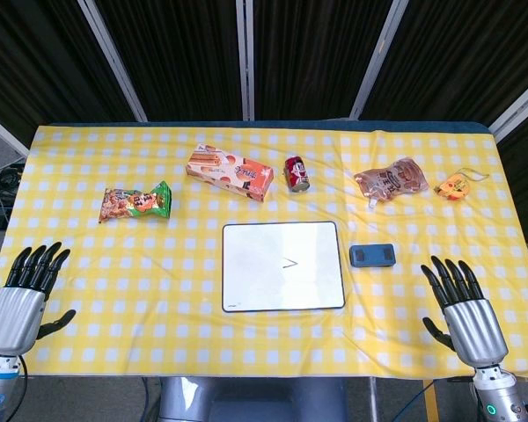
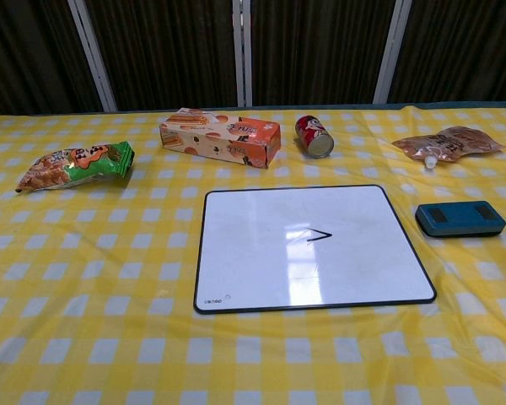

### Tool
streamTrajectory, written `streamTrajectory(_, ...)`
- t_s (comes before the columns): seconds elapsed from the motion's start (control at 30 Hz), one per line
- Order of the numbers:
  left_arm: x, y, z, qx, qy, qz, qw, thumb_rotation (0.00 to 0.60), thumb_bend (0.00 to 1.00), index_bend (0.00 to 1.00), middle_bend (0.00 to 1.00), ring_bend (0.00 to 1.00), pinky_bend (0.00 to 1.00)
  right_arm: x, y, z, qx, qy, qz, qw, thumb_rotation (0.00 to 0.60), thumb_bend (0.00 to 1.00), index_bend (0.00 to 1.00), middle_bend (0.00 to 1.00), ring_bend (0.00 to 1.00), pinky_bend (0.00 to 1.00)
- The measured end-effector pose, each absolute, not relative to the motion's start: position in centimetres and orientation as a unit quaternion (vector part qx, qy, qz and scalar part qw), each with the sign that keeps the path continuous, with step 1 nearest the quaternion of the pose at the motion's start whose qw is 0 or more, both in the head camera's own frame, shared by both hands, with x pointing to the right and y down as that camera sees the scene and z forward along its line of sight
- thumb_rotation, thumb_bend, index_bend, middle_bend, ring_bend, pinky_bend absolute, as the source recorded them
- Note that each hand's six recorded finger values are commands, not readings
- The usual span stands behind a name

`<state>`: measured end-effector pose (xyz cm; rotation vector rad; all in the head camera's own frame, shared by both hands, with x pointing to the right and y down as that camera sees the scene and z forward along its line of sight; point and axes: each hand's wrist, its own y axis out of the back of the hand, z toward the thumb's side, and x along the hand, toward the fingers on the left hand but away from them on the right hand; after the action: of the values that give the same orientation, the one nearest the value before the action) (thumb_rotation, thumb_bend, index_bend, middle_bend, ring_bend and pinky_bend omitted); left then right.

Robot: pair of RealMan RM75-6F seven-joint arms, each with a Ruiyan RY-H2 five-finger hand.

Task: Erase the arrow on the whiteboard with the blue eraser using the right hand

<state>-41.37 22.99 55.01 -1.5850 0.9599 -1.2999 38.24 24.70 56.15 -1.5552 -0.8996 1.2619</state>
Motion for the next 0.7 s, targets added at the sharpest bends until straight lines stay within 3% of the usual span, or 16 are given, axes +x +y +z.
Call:
streamTrajectory(0.5, -41.5, 22.8, 54.9, -0.631, 0.387, -0.520, 0.426, 0.600, 0.03, 0.00, 0.00, 0.00, 0.00, 37.9, 24.1, 56.8, -0.638, -0.363, 0.511, 0.447, 0.600, 0.13, 0.04, 0.00, 0.00, 0.00)
streamTrajectory(0.7, -41.7, 22.4, 55.0, -0.628, 0.389, -0.523, 0.427, 0.600, 0.03, 0.00, 0.00, 0.00, 0.00, 36.8, 22.1, 58.0, -0.647, -0.352, 0.516, 0.437, 0.600, 0.13, 0.18, 0.06, 0.00, 0.00)
